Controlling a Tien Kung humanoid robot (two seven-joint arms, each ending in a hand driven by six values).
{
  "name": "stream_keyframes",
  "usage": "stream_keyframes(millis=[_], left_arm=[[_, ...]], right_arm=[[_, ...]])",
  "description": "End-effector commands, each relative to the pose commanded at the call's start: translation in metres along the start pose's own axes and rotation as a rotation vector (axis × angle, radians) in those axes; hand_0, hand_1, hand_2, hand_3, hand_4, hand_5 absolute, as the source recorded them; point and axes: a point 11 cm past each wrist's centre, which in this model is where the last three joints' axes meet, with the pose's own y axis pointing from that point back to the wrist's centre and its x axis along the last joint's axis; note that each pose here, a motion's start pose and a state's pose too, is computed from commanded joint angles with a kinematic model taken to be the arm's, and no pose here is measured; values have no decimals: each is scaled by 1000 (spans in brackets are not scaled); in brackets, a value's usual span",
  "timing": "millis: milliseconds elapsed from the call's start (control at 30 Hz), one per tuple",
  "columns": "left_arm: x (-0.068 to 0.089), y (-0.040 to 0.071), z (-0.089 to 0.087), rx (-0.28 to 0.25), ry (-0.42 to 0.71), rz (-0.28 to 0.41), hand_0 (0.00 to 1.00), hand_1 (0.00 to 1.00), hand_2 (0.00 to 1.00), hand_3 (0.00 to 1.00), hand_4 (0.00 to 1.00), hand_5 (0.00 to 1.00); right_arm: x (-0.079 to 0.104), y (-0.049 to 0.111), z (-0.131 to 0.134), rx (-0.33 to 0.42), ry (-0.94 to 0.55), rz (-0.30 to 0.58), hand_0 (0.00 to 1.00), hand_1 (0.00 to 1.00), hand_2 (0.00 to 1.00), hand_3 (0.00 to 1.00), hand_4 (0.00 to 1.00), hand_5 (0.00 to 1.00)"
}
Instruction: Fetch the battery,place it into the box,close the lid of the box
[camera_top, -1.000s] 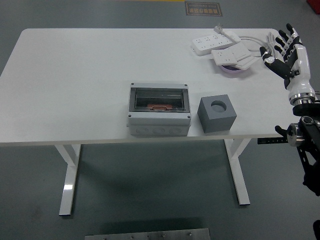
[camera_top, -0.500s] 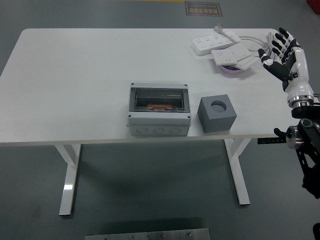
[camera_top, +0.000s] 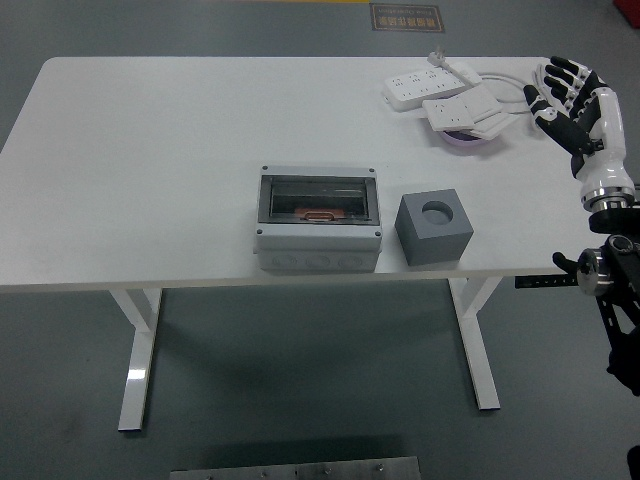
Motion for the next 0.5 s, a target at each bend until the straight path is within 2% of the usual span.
stream_keyframes(millis=[233,500], left_arm=[[1,-2,-5,2,14,0,671,724,672,681,786,522],[1,-2,-3,-18,30,3,670,723,672,679,784,520]], right_arm=[[-6,0,-4,4,3,-25,857,786,748,701,824,201],[-8,0,-5,-3,7,-30,856,787,750,700,825,200]])
